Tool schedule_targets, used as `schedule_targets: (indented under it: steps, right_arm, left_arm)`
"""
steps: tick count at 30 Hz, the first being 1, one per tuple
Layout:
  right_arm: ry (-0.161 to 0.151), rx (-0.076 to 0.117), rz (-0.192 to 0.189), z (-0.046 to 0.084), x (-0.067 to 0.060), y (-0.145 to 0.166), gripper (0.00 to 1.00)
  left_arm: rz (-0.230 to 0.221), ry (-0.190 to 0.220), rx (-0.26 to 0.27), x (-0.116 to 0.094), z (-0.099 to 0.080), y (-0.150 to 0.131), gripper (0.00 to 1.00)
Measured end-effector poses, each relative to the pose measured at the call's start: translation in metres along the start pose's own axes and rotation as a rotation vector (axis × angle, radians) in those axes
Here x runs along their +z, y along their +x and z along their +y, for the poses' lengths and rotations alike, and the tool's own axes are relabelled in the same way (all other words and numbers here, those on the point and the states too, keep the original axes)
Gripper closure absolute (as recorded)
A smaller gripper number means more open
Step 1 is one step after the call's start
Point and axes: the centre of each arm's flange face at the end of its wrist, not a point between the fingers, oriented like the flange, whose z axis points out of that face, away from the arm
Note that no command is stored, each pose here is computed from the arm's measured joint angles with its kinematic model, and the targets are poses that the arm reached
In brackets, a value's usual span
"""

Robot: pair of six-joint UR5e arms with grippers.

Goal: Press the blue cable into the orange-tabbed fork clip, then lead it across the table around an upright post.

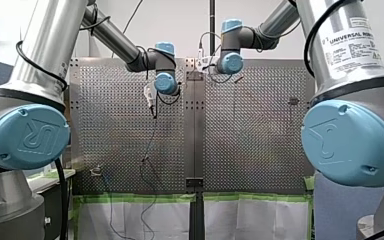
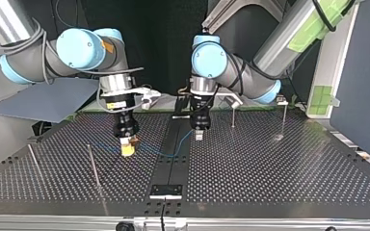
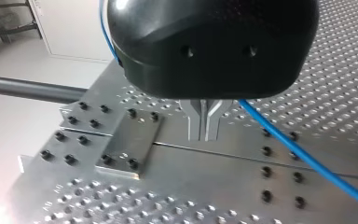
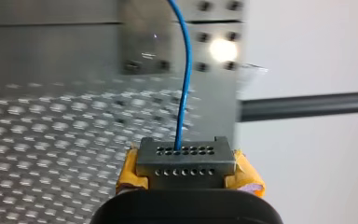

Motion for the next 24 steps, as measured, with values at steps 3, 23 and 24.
schedule_targets:
  steps: [3,23,24]
  right_arm:
    - [-0.011,0.001,0.02,0.003,-0.003,0.014,1.0]
    - [-0.085,0.0,0.03,0.025,-0.003,0.026,1.0]
    - [-0.089,0.0,0.033,0.028,-0.003,0.028,1.0]
  left_arm:
    - [0.0,0.013,0.0,0.003,-0.006,-0.011,1.0]
    - [0.006,0.107,-0.018,0.024,-0.038,-0.075,1.0]
    - [0.006,0.11,-0.019,0.025,-0.039,-0.078,1.0]
